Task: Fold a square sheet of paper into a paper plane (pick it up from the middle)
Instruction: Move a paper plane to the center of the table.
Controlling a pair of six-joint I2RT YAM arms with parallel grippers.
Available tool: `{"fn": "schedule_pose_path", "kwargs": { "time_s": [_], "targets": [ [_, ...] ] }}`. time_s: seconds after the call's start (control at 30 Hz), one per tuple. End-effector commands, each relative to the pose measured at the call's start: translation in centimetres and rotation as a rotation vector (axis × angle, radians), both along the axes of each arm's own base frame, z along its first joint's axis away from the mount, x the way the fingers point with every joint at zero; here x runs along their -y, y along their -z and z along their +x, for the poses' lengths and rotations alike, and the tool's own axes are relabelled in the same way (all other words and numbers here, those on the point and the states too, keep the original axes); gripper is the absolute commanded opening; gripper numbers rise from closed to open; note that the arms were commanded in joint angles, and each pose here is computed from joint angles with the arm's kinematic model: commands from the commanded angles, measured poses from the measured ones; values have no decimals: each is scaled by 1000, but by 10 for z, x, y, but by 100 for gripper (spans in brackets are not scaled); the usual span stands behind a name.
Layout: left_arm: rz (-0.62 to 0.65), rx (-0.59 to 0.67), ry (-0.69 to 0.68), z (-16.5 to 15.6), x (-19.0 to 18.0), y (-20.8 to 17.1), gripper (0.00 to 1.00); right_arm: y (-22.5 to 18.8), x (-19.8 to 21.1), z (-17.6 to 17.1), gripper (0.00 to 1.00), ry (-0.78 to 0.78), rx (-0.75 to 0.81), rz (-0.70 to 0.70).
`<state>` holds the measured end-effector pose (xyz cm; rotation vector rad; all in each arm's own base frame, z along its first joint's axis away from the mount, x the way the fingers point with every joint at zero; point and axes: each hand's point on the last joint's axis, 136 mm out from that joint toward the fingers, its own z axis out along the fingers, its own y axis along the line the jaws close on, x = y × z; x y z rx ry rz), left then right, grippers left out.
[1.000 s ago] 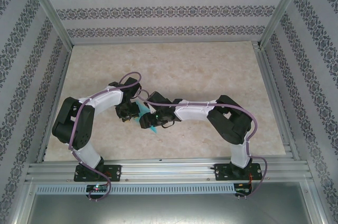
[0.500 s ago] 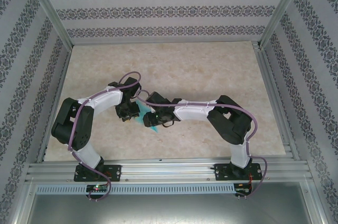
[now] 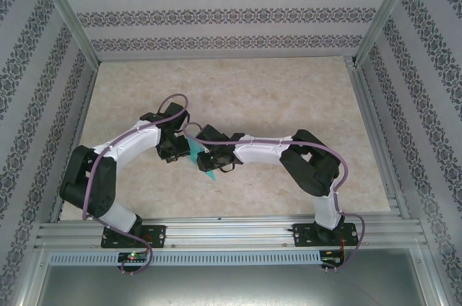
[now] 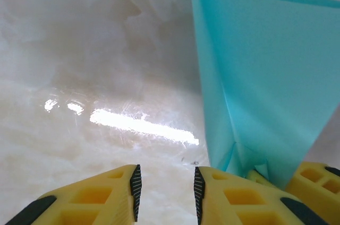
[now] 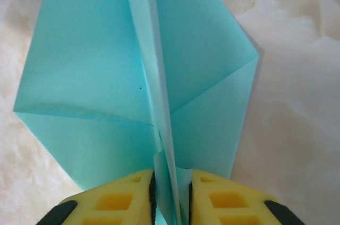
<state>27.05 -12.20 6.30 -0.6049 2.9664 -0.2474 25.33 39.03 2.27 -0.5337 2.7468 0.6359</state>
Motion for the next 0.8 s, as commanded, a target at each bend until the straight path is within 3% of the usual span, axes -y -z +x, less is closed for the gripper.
{"fn": "schedule_pose_path", "kwargs": {
  "time_s": [0.0,0.2,0.33,0.47,0.77],
  "targets": [
    [7,61,-36,0,-9,-12,36,-12,1,3,15,14,46,-24],
    [14,199,-99,-1,-23,-42,42,-50,23,23,9,88,181,-55],
    [21,261,-137,-4,-34,-53,44,-64,62,47,9,222,254,-165],
    [17,271,-162,-8,-41,-52,47,-53,97,65,10,344,202,-266],
    [15,258,-169,-10,-44,-49,47,-25,100,80,11,356,104,-342]
  ]
}}
